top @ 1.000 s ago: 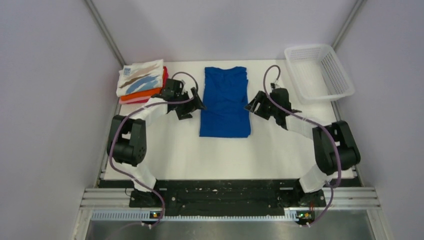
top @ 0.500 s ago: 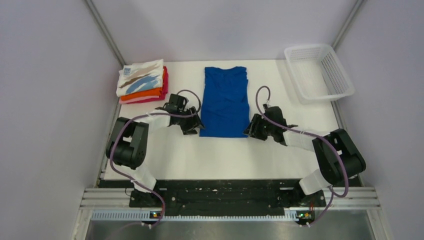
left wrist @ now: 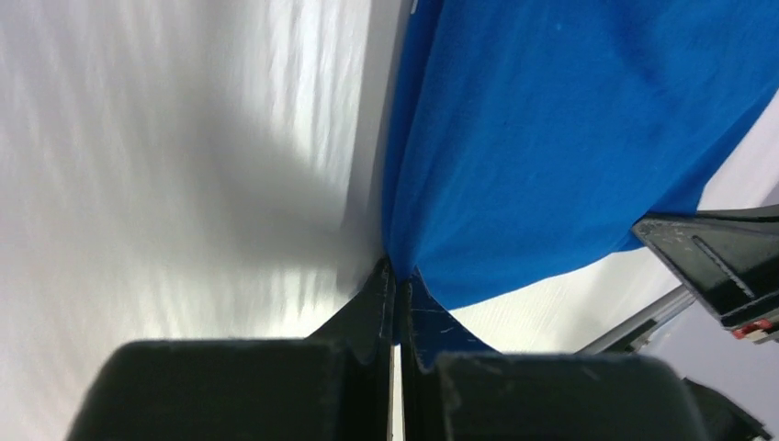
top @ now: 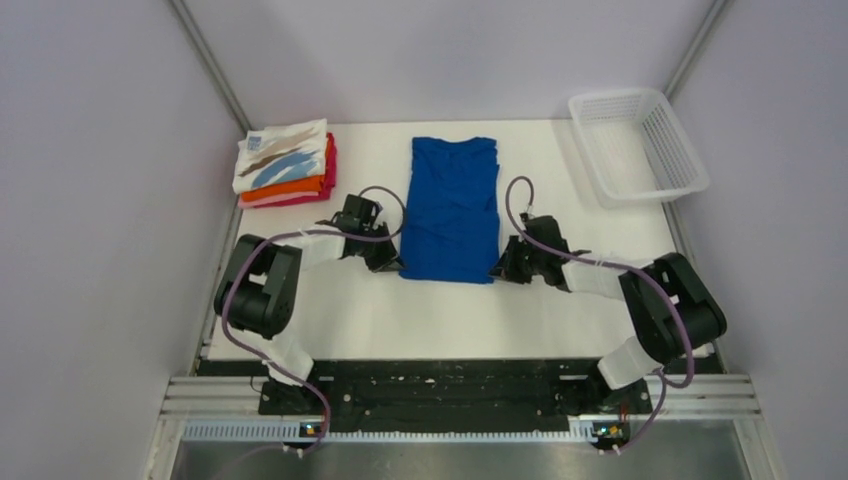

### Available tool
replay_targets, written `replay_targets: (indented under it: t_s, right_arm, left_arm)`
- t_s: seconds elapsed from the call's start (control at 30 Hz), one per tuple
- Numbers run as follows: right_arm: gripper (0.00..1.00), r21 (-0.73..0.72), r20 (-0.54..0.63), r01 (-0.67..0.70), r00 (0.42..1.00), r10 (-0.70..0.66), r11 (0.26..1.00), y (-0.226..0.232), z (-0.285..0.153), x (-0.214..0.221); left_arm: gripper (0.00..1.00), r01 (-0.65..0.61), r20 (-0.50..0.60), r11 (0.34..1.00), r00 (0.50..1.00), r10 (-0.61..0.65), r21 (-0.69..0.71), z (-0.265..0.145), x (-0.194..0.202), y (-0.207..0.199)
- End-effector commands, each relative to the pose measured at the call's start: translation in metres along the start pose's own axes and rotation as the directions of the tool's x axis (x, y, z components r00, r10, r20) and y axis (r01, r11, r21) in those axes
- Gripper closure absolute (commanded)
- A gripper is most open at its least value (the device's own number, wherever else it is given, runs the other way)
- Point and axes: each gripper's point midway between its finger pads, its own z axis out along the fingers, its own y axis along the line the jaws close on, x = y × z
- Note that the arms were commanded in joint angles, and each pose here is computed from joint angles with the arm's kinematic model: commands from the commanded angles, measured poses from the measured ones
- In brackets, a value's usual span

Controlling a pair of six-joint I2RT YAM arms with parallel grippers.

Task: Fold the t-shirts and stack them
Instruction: Grab one side of the 2/3 rectangular tshirt with both arms, then fold the long partially folded tshirt into a neat square

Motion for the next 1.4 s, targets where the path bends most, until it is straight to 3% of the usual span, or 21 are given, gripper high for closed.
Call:
replay_targets:
  t_s: [0.0,0.1,0.23,0.47,0.6,0.73,0.9,1.1,1.37]
  right_arm:
    - [1.00,0.014,-0.138,0.016,0.990,-0.014,1.000,-0.001,-0.034,0.054]
    - [1.00,-0.010,-0.208,-0.001,0.978,-0.001,1.000,0.007,-0.065,0.089]
    - [1.00,-0.100,-0.232,-0.035,0.973,0.011,0.994,0.031,-0.109,0.116]
    - [1.00,-0.299,-0.086,-0.012,0.996,-0.014,0.954,0.085,-0.159,0.083]
    - [1.00,-0.302,0.021,0.109,0.994,-0.108,0.947,0.109,-0.166,0.044]
    - [1.00,-0.282,0.138,0.179,0.980,-0.145,0.943,0.128,-0.164,-0.016]
    - [1.00,-0.313,0.179,0.204,0.972,-0.153,0.928,0.127,-0.147,-0.073]
    - [1.00,-0.350,0.201,0.207,0.969,-0.142,0.914,0.121,-0.126,-0.121]
    - [1.00,-0.424,0.121,0.110,0.991,-0.064,0.899,0.099,-0.070,-0.156]
  left_arm:
    - [1.00,-0.044,-0.023,0.998,0.999,0.043,-0.042,-0.028,0.047,0.017]
    - [1.00,-0.041,-0.057,0.998,0.998,0.038,-0.050,-0.050,0.090,0.027]
    - [1.00,-0.069,-0.015,0.997,0.998,0.069,-0.021,-0.089,0.125,0.025]
    - [1.00,-0.178,0.170,0.950,0.976,0.137,0.255,-0.152,0.123,-0.036]
    - [1.00,-0.229,0.308,0.931,0.942,0.138,0.285,-0.169,0.090,-0.065]
    - [1.00,-0.227,0.423,0.956,0.897,0.129,0.188,-0.176,0.037,-0.083]
    - [1.00,-0.215,0.503,0.974,0.850,0.154,0.066,-0.174,-0.022,-0.094]
    - [1.00,-0.201,0.488,0.979,0.853,0.183,-0.016,-0.151,-0.072,-0.095]
    - [1.00,-0.142,0.417,0.989,0.898,0.141,-0.028,-0.105,-0.124,-0.082]
